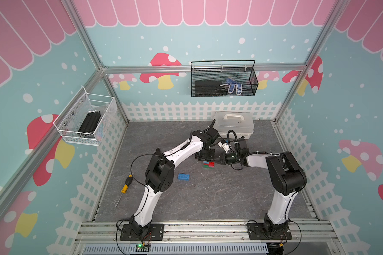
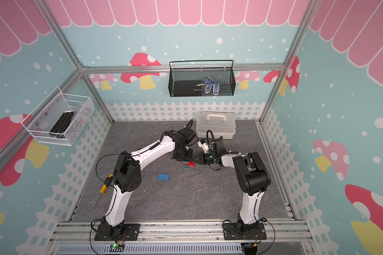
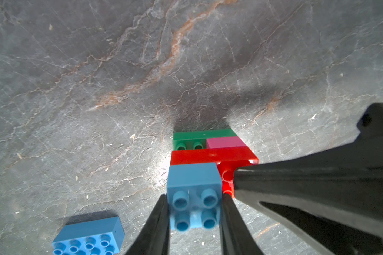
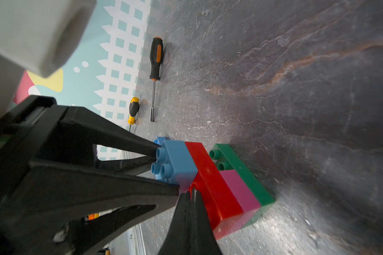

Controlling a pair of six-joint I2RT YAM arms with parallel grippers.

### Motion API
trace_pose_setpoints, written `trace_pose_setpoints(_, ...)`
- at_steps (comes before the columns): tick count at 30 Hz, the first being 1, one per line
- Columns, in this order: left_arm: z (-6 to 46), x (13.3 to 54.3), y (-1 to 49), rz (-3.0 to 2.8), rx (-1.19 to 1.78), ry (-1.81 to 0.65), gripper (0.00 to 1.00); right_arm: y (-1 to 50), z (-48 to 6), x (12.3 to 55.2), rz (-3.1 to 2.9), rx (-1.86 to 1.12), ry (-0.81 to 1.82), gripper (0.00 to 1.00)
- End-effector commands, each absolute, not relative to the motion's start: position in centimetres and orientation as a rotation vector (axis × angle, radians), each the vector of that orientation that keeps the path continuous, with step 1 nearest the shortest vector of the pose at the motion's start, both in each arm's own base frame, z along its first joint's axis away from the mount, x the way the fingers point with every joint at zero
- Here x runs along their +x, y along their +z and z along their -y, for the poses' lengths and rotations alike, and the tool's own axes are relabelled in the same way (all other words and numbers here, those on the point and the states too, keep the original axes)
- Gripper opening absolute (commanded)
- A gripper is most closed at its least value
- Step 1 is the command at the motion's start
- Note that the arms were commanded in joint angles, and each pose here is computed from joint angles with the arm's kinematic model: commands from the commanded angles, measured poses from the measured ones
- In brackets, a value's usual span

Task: Assemble the number 5 with lego
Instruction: Assemble the lego brick with the lego brick.

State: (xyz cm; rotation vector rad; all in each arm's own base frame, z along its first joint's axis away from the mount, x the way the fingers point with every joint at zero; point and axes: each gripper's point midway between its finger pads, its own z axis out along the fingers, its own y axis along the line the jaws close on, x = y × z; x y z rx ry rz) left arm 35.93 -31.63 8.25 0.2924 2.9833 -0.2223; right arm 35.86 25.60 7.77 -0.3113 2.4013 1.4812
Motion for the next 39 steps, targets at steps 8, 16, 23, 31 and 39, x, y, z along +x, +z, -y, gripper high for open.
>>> trace_pose_setpoints(8,33.2,34.8,6.5,-3.027,0.351,-0.265,0.5,1.8,-24.2,34.1,-2.641,-0.173,1.326,0.0)
trace_pose_setpoints(16,33.8,35.8,9.2,-2.963,0.338,-0.32,0.55,2.3,-24.2,34.2,-2.635,-0.18,1.317,0.0)
trace_pose_setpoints(23,34.6,36.7,11.8,-2.899,0.333,-0.382,0.59,2.6,-24.3,34.3,-2.634,-0.186,1.315,0.0)
trace_pose_setpoints(31,34.1,37.0,13.8,-2.86,0.317,-0.404,0.61,3.3,-24.3,34.3,-2.63,-0.198,1.305,0.0)
trace_pose_setpoints(39,31.8,36.7,14.6,-2.85,0.286,-0.342,0.62,5.2,-24.7,34.4,-2.6,-0.232,1.292,0.0)
